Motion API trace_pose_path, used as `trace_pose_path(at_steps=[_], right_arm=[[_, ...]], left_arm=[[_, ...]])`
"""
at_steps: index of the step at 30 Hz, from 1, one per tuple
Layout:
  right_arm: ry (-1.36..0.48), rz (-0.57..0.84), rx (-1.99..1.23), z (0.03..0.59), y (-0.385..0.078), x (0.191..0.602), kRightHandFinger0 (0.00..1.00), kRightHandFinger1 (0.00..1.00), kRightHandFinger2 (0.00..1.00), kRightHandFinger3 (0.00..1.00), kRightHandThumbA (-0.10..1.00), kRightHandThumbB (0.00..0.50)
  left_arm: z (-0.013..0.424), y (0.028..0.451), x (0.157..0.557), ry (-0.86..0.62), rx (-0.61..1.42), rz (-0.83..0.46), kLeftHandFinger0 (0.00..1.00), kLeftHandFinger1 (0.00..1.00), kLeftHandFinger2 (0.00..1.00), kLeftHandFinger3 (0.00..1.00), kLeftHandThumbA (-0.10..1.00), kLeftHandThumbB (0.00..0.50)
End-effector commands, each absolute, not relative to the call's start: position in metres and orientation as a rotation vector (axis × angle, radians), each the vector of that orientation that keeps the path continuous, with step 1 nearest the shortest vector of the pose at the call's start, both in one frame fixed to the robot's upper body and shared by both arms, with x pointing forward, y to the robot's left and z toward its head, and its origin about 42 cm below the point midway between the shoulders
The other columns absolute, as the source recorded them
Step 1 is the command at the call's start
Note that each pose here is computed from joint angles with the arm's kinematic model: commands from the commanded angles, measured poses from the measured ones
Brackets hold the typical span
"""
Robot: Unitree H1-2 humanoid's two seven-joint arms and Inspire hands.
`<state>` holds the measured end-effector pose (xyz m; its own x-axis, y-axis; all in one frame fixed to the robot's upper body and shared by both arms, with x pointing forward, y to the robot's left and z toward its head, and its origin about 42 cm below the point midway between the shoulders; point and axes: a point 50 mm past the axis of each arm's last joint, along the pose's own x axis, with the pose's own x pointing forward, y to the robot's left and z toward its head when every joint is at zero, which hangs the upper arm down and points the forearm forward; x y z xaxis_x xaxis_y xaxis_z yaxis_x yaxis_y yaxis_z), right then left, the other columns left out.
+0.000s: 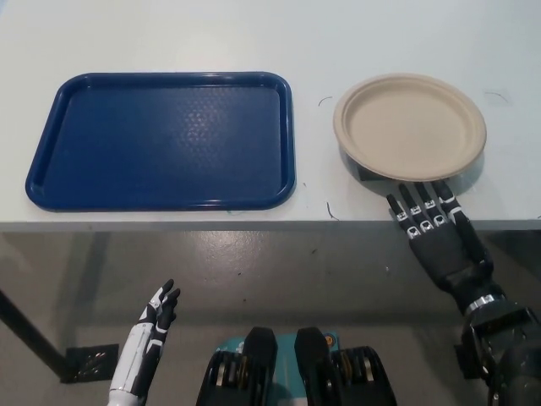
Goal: Use the right hand to pick up a plate from a leveled surface and place it into a tray on the left side
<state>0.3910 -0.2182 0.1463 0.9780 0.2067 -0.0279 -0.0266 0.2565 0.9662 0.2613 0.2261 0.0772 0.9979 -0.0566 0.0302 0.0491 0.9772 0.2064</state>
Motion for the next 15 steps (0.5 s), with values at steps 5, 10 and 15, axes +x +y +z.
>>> trace_pose_path(at_steps=[5,10,15], right_arm=[[0.091,0.248,1.283,0.1791,-0.2147,0.4144,1.0,1.0,1.0,1.0,1.0,0.333],[0.101,0.251,1.293,0.1775,-0.2113,0.4173,1.0,1.0,1.0,1.0,1.0,0.329],[0.119,0.241,1.283,0.1742,-0.2091,0.4184,1.0,1.0,1.0,1.0,1.0,0.34]], left_arm=[[0.0858,0.2299,0.2668,-0.087,0.214,-0.055,1.0,1.0,1.0,1.0,1.0,0.0],[0.0866,0.2301,0.2675,-0.091,0.211,-0.057,1.0,1.0,1.0,1.0,1.0,0.0],[0.0859,0.2297,0.2678,-0.089,0.211,-0.057,1.0,1.0,1.0,1.0,1.0,0.0]])
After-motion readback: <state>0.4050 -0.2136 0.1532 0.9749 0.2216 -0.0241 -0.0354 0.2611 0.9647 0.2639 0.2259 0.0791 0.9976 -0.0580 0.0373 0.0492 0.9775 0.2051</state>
